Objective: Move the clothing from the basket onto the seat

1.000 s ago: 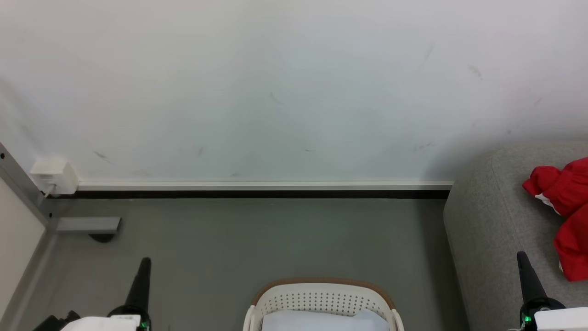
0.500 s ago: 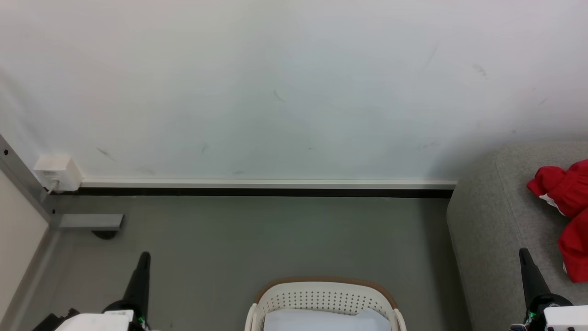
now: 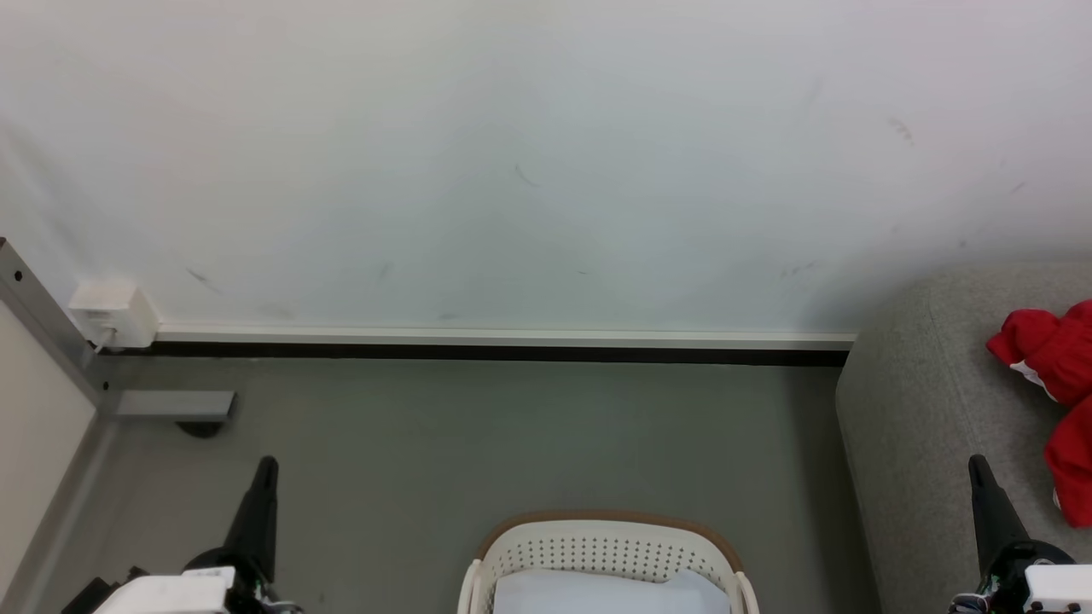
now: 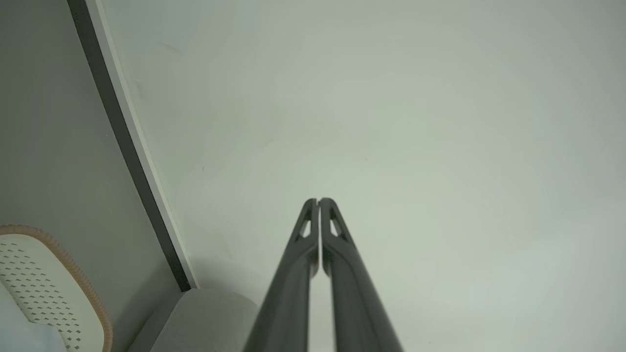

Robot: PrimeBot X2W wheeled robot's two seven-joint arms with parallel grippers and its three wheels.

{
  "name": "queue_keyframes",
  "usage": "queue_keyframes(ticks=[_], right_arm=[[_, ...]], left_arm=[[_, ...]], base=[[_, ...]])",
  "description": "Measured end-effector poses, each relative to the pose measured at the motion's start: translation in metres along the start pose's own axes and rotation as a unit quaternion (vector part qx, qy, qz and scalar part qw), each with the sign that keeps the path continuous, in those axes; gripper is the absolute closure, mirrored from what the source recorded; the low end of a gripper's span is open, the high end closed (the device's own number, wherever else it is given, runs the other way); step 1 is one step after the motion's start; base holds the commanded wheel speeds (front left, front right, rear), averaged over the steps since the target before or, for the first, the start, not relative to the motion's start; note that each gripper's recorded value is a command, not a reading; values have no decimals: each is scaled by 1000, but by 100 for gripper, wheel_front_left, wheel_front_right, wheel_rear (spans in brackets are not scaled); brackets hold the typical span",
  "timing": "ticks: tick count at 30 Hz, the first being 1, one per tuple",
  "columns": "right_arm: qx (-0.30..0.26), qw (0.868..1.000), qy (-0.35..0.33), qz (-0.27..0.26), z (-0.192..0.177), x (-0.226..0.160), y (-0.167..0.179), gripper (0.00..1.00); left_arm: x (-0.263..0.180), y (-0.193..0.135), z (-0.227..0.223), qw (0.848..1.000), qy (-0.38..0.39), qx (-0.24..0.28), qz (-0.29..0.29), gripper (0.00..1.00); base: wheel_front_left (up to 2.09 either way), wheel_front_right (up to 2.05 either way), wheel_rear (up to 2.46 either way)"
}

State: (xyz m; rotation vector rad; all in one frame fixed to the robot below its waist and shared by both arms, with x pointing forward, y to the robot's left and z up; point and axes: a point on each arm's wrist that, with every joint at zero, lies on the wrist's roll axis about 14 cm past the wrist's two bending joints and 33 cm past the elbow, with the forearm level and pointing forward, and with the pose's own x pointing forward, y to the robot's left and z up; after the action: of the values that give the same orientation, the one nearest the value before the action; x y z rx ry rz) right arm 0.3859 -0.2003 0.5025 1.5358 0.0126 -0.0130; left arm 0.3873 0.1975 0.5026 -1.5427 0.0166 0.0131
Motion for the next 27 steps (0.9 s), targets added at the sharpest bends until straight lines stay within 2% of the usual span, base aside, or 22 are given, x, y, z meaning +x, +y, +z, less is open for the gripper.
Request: queue_keyframes(ticks=[6, 27], right_arm=[[19, 1000, 1, 2, 0, 1, 1, 100], [19, 1000, 1, 3, 0, 1, 1, 100]], left_arm=[[1, -2, 1, 1000, 0, -15, -4, 100], [1, -2, 1, 1000, 0, -15, -4, 100]], base=[[0, 0, 0], [0, 0, 0]])
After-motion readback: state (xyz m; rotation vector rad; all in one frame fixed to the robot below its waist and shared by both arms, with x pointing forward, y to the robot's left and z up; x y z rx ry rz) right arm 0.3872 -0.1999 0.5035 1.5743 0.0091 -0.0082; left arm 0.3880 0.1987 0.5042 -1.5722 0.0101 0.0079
